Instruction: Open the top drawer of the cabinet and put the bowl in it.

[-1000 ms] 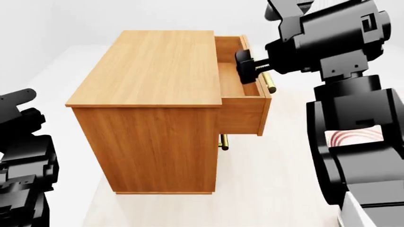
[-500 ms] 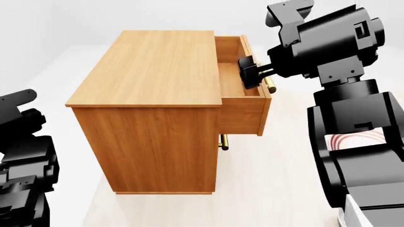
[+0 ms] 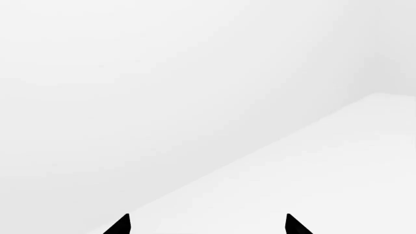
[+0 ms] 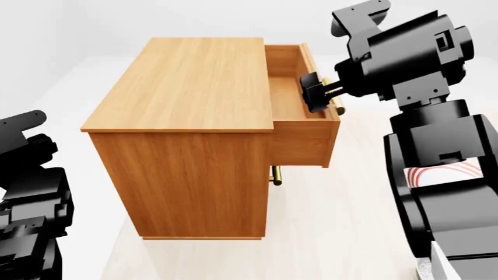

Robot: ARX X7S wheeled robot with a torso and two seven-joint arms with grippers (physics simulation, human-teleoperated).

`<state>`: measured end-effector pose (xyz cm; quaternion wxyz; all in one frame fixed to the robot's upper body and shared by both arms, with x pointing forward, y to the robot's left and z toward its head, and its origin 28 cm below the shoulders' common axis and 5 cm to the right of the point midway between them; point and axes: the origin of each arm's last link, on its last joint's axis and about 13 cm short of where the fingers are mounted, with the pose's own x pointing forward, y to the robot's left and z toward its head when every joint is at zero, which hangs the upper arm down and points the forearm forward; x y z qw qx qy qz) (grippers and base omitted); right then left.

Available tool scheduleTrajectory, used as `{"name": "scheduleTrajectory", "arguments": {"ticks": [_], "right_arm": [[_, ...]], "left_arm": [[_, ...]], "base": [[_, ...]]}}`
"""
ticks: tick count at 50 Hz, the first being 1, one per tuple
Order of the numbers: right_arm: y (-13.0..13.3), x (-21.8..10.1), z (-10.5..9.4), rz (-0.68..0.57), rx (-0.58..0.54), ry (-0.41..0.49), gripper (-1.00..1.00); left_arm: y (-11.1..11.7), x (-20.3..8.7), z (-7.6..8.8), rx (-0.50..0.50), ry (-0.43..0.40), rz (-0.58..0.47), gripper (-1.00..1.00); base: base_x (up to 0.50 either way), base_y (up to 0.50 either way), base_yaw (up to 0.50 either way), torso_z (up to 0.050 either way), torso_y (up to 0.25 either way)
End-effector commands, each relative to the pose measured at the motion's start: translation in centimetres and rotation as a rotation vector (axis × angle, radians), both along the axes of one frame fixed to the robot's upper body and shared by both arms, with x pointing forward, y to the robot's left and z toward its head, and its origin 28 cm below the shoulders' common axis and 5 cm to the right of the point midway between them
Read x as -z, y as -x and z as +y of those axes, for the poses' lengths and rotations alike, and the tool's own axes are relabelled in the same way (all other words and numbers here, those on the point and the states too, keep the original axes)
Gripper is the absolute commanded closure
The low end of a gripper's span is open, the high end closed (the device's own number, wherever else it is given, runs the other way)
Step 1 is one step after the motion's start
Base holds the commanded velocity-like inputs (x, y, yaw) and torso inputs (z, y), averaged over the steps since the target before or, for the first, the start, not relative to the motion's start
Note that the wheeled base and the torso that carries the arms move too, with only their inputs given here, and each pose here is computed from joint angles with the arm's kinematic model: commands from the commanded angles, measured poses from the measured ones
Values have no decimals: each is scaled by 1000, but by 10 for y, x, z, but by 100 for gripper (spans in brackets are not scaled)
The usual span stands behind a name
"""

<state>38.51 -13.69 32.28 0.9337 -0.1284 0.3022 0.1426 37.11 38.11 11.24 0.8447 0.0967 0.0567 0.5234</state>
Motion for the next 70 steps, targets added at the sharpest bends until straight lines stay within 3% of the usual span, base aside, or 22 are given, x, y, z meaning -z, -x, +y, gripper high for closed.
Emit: {"name": "scheduleTrajectory", "arguments": {"ticks": [1,31,70], "right_arm": [[-1,2,-8,-8,46,77,-100],[3,-4,-35,-23,115,75,-100],[0,4,-62,-15,219,167,-100]], "left_arm": [[0,0,0,1,1,-1,-100],[1,2,0,0,3,2,-100],[1,2,-1,3,7,2,-100]], "base": [[0,0,0,0,0],[0,0,0,0,0],[0,0,0,0,0]]}}
